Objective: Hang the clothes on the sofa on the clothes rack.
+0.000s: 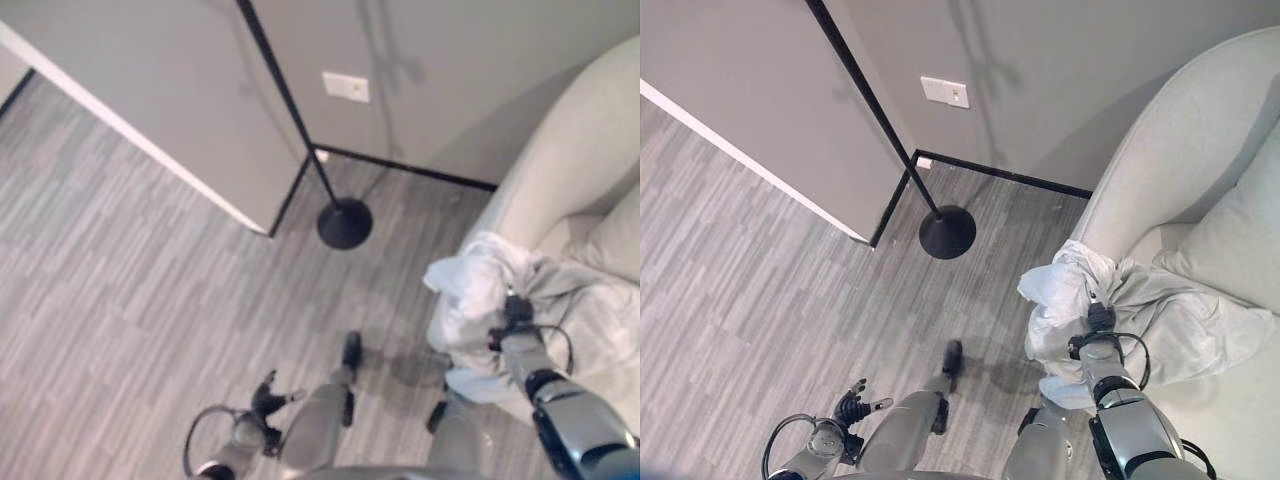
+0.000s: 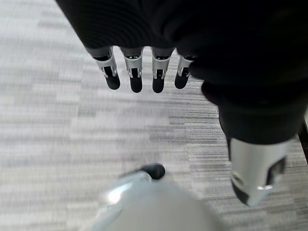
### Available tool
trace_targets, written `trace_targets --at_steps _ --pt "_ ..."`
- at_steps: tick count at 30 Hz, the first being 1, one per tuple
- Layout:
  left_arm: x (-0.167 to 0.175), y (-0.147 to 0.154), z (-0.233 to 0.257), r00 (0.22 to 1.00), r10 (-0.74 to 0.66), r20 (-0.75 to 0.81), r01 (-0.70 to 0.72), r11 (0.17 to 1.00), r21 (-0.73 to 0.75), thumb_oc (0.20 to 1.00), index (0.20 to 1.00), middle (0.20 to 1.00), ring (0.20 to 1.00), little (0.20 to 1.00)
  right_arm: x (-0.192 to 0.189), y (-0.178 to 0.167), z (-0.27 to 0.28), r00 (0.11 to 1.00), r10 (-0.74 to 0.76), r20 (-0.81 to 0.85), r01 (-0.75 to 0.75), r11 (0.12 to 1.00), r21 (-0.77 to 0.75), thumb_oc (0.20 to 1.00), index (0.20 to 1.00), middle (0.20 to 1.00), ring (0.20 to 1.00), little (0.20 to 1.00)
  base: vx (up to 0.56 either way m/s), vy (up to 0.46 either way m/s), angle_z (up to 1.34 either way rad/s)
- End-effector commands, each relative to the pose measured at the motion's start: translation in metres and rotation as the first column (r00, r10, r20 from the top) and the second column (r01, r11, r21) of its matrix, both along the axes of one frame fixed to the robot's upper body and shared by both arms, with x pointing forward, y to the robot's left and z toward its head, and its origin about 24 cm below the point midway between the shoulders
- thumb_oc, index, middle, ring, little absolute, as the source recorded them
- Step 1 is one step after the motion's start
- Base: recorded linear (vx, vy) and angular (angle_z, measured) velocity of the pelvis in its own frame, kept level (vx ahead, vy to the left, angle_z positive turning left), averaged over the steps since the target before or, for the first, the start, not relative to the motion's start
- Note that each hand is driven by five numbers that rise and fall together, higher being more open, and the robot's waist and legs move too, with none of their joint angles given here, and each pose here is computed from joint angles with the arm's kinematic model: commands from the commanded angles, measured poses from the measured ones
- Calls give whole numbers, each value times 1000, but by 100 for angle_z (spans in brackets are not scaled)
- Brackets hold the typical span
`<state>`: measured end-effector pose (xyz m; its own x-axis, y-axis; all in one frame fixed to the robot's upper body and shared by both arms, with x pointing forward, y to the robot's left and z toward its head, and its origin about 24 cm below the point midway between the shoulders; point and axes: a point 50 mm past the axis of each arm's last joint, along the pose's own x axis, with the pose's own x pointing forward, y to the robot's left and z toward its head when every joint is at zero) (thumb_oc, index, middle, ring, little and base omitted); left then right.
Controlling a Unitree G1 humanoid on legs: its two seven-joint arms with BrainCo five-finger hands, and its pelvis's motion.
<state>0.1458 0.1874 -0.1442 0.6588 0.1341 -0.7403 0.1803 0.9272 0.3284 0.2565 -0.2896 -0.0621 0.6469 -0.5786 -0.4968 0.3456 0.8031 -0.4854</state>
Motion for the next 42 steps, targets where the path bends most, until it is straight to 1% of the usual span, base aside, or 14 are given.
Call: trace_targets --at_steps 1,2,7,11,21,25,27,28,32,33,35,40,41,42 --pt "3 7 -1 996 -75 -42 78 994 78 1000 1000 1000 1000 1000 -17 43 -33 992 40 -116 -15 978 208 200 200 200 200 200 24 -11 39" --pt "3 7 -1 996 -75 -42 78 994 78 1000 1000 1000 1000 1000 -17 43 -33 992 40 -116 -15 978 208 200 200 200 200 200 44 -11 23" --pt "-16 26 -9 988 19 -153 -2 994 111 1000 1000 1000 1000 1000 -10 67 -32 991 -115 65 67 863 500 200 200 200 200 200 59 -17 -8" --pt "-24 39 -9 980 100 -172 -80 990 118 1000 1000 1000 1000 1000 10 91 1 929 -149 340 -116 754 646 200 200 200 200 200 52 5 -17" --pt "-34 45 -10 978 44 -204 -23 994 102 1000 1000 1000 1000 1000 14 83 73 712 -217 668 -416 637 649 200 200 200 200 200 57 21 -13" --pt "-36 46 -10 975 44 -217 -24 996 91 1000 1000 1000 1000 1000 27 84 106 616 -220 756 -506 625 594 200 200 200 200 200 18 23 -6" --pt "-25 44 -6 983 45 -177 -32 997 76 1000 1000 1000 1000 1000 40 88 145 496 -212 842 -603 614 510 200 200 200 200 200 2 26 -6" --pt "-25 44 -6 983 46 -176 -33 997 75 1000 1000 1000 1000 1000 40 89 145 496 -212 842 -603 614 510 200 200 200 200 200 -7 24 -14" --pt "3 37 5 996 62 -67 -61 998 16 1000 1000 1000 1000 1000 58 100 213 297 -143 944 -723 613 320 200 200 200 200 200 -3 20 -14" --pt "3 37 5 996 63 -66 -62 998 16 1000 1000 1000 1000 1000 58 100 214 296 -143 944 -723 613 319 200 200 200 200 200 -13 13 -7" --pt "31 28 18 993 113 41 -110 991 -73 1000 1000 1000 1000 1000 65 116 266 133 -107 985 -786 594 170 200 200 200 200 200 -5 10 -6" --pt "78 7 54 960 119 255 -66 976 -206 1000 1000 1000 1000 1000 76 132 342 -37 -31 999 -793 609 -10 200 200 200 200 200 -8 7 -11" --pt "78 7 54 960 119 255 -67 976 -206 1000 1000 1000 1000 1000 76 132 342 -37 -31 999 -793 609 -10 200 200 200 200 200 -30 18 23" --pt "102 -2 82 915 106 390 -12 972 -235 1000 1000 1000 1000 1000 77 143 377 -105 4 994 -790 607 -86 200 200 200 200 200 -19 9 6"
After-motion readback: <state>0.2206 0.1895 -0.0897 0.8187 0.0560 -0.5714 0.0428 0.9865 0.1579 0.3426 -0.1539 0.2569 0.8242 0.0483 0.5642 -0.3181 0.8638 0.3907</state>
